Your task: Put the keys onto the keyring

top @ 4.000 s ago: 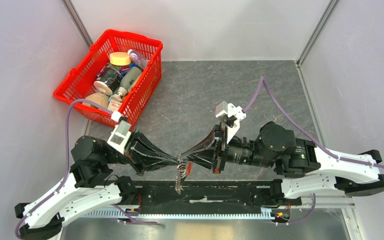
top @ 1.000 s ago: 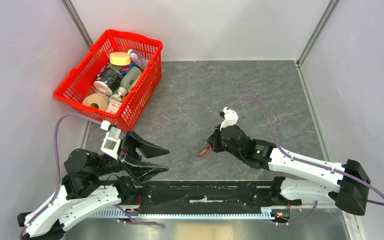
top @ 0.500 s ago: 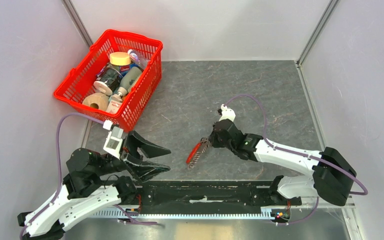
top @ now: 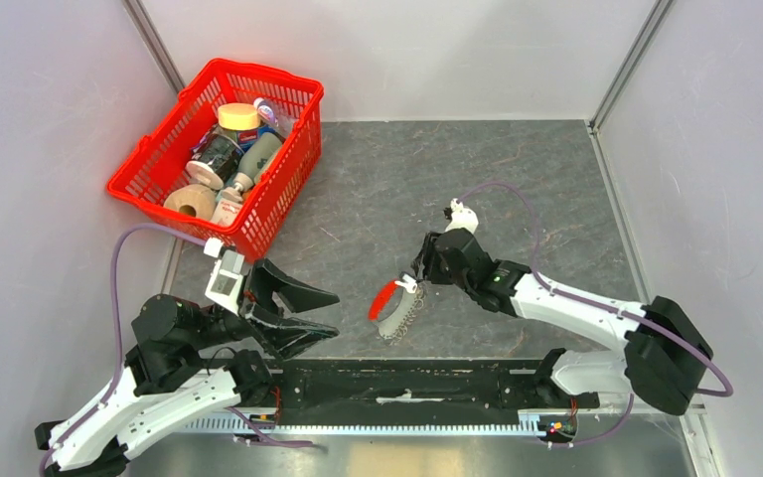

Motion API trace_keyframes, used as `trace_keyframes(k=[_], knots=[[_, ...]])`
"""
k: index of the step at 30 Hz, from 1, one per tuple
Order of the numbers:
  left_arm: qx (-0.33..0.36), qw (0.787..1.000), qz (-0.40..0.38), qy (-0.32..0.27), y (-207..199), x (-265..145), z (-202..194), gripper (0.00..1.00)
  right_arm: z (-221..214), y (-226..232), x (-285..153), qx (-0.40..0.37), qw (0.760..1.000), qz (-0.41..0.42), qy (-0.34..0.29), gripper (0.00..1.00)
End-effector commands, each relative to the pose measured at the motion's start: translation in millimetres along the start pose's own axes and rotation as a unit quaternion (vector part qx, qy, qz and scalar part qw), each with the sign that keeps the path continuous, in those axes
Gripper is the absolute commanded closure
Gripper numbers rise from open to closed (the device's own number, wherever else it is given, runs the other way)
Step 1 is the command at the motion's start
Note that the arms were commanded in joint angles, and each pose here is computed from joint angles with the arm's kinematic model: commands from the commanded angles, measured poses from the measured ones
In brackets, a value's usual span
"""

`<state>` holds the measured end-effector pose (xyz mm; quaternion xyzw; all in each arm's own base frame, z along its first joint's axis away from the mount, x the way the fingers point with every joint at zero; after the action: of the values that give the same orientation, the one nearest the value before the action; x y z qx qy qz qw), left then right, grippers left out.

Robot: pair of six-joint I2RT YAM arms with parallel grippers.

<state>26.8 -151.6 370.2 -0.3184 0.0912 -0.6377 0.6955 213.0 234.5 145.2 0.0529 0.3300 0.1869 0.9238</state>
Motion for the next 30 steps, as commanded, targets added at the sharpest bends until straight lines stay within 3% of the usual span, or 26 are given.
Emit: trace_keyframes(k=[1,4,8,12,13,21,30], knots=[[-0.003,1.000,0.007,-0.005,1.4,0.4,1.4,0.34,23.7,-1.1,-22.0,-0.011,0.999,0.006,-0.041,0.43],[-0.003,1.000,0.014,-0.005,3.3,0.2,1.0,0.34,30.6,-3.8,-34.8,-0.020,0.998,0.011,-0.061,0.39],[-0.005,0.999,0.038,-0.003,7.6,-0.3,1.8,0.32,39.6,-7.6,-53.4,-0.024,0.996,0.020,-0.088,0.22],[-0.006,0.998,0.063,-0.003,12.9,0.0,2.8,0.26,46.1,-9.7,-70.3,-0.035,0.995,0.026,-0.095,0.08],[-0.007,0.998,0.067,-0.003,13.7,0.2,3.2,0.20,47.5,-10.7,-75.0,-0.037,0.994,0.025,-0.095,0.03],[-0.011,0.993,0.120,-0.015,26.3,2.5,7.6,0.14,62.3,-24.2,-115.2,-0.010,0.992,0.005,-0.128,0.03],[-0.010,0.977,0.211,-0.039,46.6,-4.5,12.7,0.13,76.7,-53.3,-169.5,-0.037,0.983,-0.043,-0.172,0.03]])
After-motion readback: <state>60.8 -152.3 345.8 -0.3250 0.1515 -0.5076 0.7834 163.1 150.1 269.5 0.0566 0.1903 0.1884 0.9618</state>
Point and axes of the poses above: each gripper's point midway between its finger pads, its own x axis out along the fingers, its own y axis along the line the jaws close on, z = x × y, the point moved 6 cm from there along -x, back along the fingers, and after that the axes turned 15 degrees about -x, right-handed, at the moved point
